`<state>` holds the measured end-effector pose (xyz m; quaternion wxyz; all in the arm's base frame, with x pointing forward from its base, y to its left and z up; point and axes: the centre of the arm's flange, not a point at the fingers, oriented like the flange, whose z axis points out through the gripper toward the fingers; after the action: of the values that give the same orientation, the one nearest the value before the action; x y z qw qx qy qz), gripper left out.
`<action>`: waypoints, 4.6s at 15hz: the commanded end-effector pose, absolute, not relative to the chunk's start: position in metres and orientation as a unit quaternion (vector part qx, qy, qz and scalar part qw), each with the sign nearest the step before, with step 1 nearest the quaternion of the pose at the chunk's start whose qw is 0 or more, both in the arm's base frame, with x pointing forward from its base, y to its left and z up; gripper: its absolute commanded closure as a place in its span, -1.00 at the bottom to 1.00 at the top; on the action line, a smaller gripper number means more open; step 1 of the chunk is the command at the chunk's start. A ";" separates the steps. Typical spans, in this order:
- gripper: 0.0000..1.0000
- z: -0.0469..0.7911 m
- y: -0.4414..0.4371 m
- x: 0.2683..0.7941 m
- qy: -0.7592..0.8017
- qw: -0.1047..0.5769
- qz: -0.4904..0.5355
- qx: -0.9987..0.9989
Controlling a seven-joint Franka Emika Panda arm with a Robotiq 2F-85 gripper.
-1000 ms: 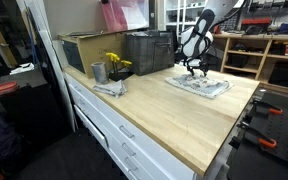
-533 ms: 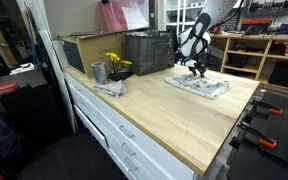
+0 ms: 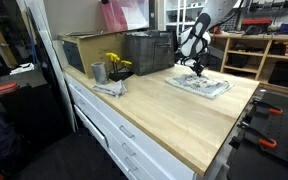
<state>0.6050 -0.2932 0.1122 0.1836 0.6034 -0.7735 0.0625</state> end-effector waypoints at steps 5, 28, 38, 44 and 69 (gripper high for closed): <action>0.99 0.132 -0.290 0.630 -0.792 0.159 0.066 0.586; 0.99 0.200 -0.336 0.703 -0.910 0.094 0.013 0.404; 0.99 0.233 -0.347 0.731 -0.924 0.001 0.002 0.382; 0.99 0.236 -0.365 0.732 -0.927 0.017 0.034 0.374; -1.00 0.226 -0.382 0.678 -0.919 0.060 0.053 0.385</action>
<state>0.7033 -0.3838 0.2253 0.0513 0.3797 -0.9218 0.0585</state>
